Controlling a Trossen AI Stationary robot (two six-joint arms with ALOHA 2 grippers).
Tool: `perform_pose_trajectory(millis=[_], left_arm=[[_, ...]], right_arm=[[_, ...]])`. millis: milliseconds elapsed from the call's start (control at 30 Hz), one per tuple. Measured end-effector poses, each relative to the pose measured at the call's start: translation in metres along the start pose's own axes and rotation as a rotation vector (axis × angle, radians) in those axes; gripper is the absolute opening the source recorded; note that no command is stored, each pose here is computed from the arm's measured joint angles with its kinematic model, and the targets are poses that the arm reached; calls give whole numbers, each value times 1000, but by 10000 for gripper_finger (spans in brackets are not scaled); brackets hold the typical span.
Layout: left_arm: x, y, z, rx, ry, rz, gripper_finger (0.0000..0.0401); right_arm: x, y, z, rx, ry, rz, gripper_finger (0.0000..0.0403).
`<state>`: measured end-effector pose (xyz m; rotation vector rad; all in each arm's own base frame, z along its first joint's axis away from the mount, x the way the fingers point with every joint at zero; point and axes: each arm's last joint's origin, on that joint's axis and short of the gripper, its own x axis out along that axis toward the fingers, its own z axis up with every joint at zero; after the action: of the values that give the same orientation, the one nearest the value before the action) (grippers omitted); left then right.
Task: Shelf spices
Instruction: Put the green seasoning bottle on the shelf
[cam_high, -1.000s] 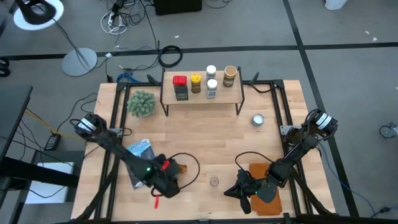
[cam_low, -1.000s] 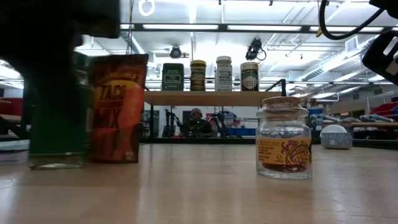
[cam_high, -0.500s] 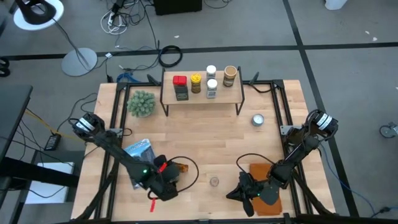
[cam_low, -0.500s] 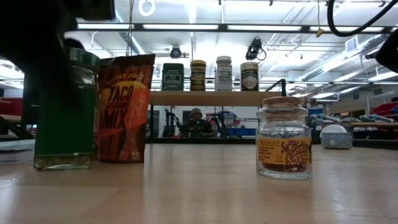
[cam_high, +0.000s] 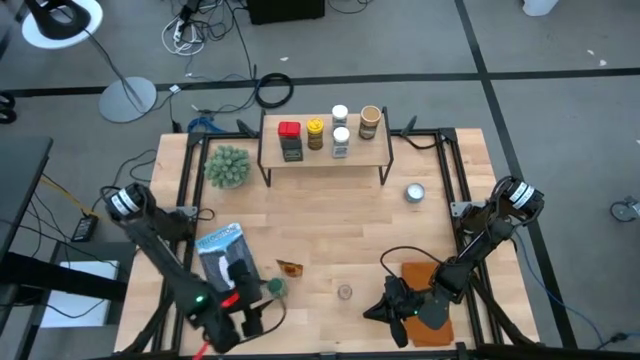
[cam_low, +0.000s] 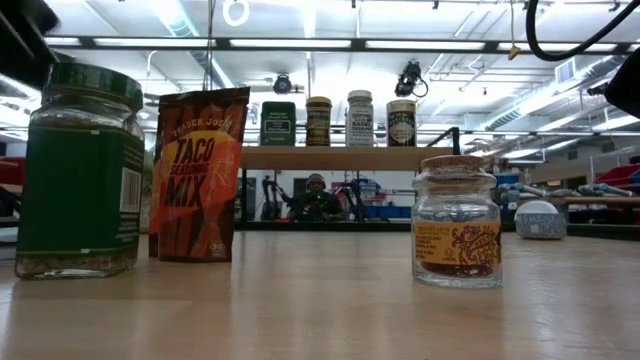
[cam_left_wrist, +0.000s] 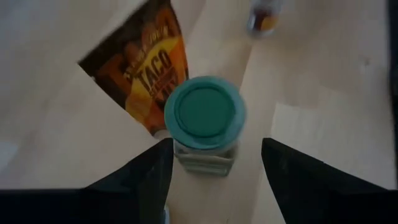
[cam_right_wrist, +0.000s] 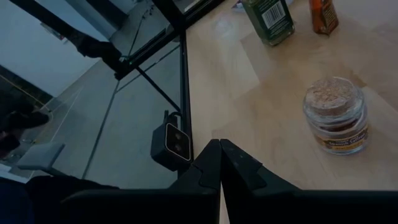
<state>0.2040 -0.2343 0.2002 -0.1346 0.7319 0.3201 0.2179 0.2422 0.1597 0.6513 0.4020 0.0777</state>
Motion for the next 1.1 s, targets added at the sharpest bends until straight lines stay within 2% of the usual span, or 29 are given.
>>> perform_pose_trajectory(millis=[133,233,600,800,900,1000,1100], left_arm=[[-14,-4,-10,5,-129,17,249],[-17,-3,-19,-3,-161,13,249],[12,12,-57,-173,-206,-80,249],[22,19,-57,-206,-211,-66,249],[25,16,-52,-239,-200,-95,249],[26,13,-49,-234,-194,-121,249],[29,17,-48,-222,-185,-93,249]], right_arm=[[0,0,0,0,-6,-4,7],[0,0,0,0,-13,-10,7],[0,-1,1,-1,-24,-20,7],[1,-1,1,0,-27,-22,7],[1,-2,2,0,-41,-32,7],[1,-2,2,-1,-44,-34,7],[1,-2,2,-2,-43,-37,7]])
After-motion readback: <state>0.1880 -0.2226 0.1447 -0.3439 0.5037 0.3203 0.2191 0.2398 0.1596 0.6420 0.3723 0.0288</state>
